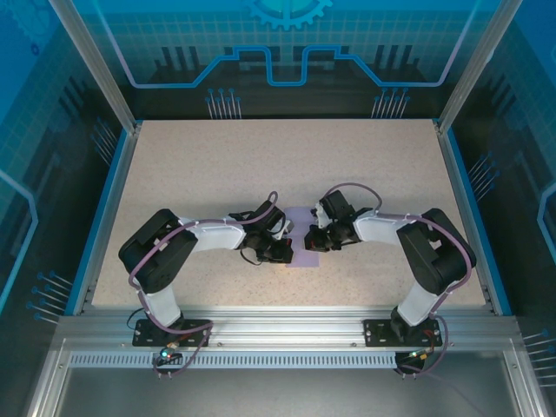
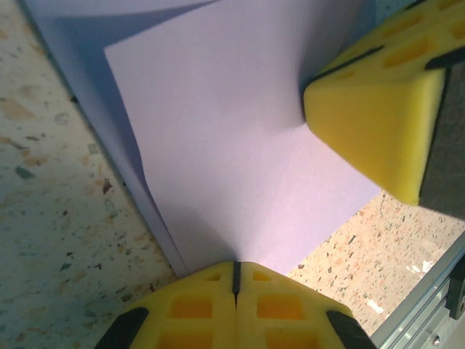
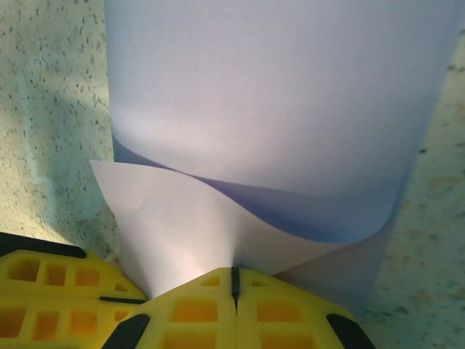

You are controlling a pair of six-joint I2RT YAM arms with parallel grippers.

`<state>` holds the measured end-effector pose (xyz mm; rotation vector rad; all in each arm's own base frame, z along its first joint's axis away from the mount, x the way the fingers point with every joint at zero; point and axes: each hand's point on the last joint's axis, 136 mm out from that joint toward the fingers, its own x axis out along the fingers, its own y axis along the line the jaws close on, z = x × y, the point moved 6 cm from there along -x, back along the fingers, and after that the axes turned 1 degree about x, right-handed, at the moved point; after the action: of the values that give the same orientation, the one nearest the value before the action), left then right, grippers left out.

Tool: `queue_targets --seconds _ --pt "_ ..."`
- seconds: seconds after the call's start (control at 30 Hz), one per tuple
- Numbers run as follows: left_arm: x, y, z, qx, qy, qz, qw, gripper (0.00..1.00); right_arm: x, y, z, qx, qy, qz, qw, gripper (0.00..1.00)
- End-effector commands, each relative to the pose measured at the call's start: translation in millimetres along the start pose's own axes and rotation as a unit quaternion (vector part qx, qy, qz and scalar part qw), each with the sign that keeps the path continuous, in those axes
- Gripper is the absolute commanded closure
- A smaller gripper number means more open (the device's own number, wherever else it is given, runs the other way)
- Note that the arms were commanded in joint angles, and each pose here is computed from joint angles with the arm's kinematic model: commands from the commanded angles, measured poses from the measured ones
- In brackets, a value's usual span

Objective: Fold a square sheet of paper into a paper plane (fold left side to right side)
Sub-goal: Fold the triangle a second time at the center of the table.

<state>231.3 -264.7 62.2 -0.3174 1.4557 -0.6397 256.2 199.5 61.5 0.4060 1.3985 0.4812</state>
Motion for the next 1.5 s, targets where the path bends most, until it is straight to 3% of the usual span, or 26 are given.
queue_targets --seconds 0.0,0.2,0.43,0.67,1.17,1.47 --pt "4.8 27.1 -22.2 -0.027 0.039 0.062 0.997 0.98 -1.8 -24.4 8.1 0.019 -0.003 -0.046 0.999 1.00" --pt "4.1 26.3 -21.9 -0.025 0.038 0.060 0.997 0.98 -9.1 -30.0 16.3 0.022 -0.007 -0.046 0.999 1.00" --pt "3.1 25.3 -21.3 -0.024 0.034 0.058 0.997 0.98 -25.8 0.7 14.1 -0.015 -0.029 -0.006 0.999 1.00" --pt "2.5 25.0 -21.1 -0.023 0.033 0.058 0.998 0.98 -3.5 19.7 6.5 -0.026 -0.007 0.016 0.999 1.00" --pt "1.8 27.2 -23.4 -0.025 0.035 0.064 0.997 0.98 5.7 -20.8 14.7 0.002 0.010 -0.052 0.999 1.00" --pt "2.3 28.6 -25.0 -0.025 0.037 0.067 0.997 0.98 -0.7 -37.3 33.6 0.016 0.004 -0.043 0.999 1.00"
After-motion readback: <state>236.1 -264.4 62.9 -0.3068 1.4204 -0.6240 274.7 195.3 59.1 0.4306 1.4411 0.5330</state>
